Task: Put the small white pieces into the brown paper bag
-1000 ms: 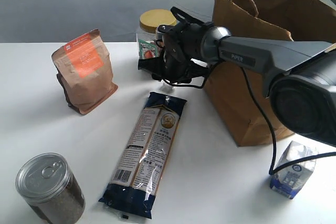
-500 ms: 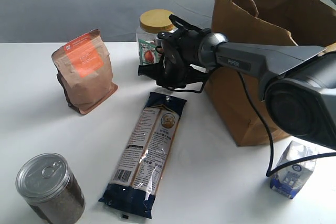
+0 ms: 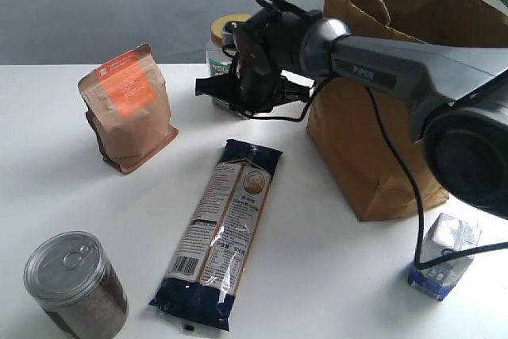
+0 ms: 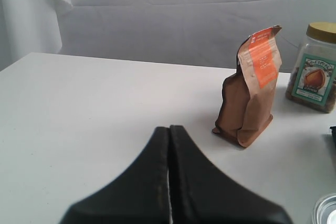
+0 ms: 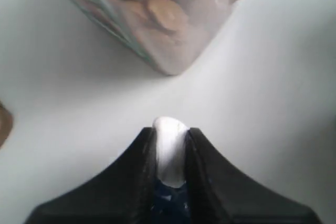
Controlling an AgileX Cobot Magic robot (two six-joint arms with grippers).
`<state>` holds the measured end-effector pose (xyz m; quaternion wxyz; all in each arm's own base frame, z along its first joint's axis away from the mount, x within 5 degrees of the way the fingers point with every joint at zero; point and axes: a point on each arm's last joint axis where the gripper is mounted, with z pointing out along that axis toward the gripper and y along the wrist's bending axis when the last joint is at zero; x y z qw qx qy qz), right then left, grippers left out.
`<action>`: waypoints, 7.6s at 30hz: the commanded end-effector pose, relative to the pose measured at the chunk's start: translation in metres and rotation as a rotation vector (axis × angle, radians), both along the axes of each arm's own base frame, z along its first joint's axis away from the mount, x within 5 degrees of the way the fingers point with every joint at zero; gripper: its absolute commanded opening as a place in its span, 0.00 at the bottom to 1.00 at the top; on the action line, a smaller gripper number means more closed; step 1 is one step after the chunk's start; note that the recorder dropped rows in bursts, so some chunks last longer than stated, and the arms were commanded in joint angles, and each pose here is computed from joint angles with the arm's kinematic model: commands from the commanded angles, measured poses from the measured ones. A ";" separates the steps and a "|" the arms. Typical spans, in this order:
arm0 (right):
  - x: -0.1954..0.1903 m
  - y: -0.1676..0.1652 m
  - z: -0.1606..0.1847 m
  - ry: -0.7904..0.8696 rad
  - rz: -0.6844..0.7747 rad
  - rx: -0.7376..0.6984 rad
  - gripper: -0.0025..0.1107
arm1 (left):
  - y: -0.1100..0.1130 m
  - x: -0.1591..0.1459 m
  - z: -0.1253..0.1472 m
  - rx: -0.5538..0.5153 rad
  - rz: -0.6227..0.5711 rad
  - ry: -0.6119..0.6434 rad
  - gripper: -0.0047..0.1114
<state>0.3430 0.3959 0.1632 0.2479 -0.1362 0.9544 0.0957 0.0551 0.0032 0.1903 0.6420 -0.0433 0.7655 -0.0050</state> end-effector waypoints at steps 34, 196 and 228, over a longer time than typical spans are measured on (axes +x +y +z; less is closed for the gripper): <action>-0.198 -0.202 0.267 -0.467 -0.024 -0.031 0.18 | 0.000 0.000 -0.001 -0.011 -0.006 -0.003 0.04; -0.289 -0.380 0.039 -0.982 -0.116 0.234 0.02 | 0.000 0.000 -0.001 -0.011 -0.006 -0.003 0.04; -0.289 -0.380 0.039 -0.982 -0.116 0.234 0.02 | 0.000 0.000 -0.001 -0.011 -0.006 -0.003 0.04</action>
